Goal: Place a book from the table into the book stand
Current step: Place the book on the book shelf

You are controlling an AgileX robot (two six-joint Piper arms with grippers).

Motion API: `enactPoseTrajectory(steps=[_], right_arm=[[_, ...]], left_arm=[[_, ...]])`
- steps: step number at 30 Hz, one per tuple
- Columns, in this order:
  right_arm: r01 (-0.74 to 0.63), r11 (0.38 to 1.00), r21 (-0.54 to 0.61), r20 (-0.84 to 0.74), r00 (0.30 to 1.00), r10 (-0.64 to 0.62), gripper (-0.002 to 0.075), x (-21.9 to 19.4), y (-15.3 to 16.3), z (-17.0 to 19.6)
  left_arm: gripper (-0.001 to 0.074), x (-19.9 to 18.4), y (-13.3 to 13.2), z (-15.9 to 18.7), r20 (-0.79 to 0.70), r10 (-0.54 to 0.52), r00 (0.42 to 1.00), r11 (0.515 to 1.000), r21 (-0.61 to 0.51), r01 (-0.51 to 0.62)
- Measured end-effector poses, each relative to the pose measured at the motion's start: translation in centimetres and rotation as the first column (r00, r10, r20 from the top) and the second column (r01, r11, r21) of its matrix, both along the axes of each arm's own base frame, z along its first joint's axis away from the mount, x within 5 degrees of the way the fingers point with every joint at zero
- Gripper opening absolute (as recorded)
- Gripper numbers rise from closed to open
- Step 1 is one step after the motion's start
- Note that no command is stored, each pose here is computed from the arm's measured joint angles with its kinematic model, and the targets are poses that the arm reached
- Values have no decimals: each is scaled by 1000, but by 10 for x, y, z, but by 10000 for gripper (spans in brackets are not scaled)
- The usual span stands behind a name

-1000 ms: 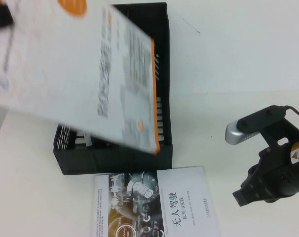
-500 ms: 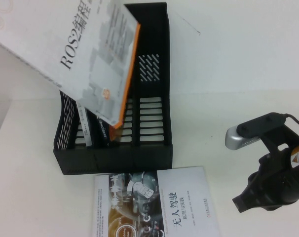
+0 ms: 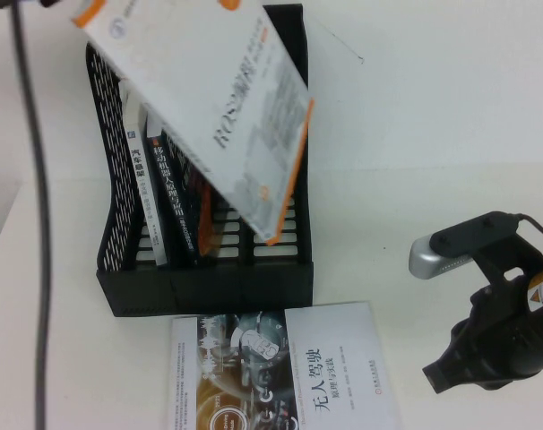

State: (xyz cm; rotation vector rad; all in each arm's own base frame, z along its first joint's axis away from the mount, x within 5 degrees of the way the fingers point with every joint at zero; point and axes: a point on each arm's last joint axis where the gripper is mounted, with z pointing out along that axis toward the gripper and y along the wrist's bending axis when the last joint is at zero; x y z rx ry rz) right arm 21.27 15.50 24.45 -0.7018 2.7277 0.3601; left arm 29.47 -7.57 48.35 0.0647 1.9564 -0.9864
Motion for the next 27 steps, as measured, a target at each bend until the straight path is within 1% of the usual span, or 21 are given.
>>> enactPoseTrajectory(steps=[5, 11, 20, 24, 27], right_arm=[[12, 1000, -11, -12, 1000, -13, 3, -5, -4, -15], [37, 999, -19, -50, 998, -38, 3, -16, -11, -37], [59, 998, 6, -48, 997, -58, 3, -17, -10, -41], [62, 998, 12, -40, 997, -61, 3, -16, -10, -40], [62, 998, 12, -40, 997, -61, 3, -16, -10, -40]], left_arm=[[111, 25, -9, -18, -25, 23, 999, 1000, -5, -23], [111, 37, -10, -31, -48, 33, 998, 998, 47, -31], [110, 29, -7, -13, -4, 10, 1000, 987, 159, -9], [110, 26, -7, -7, 7, 5, 1000, 985, 174, -6], [110, 27, -6, -6, 11, 16, 1000, 986, 163, -18]])
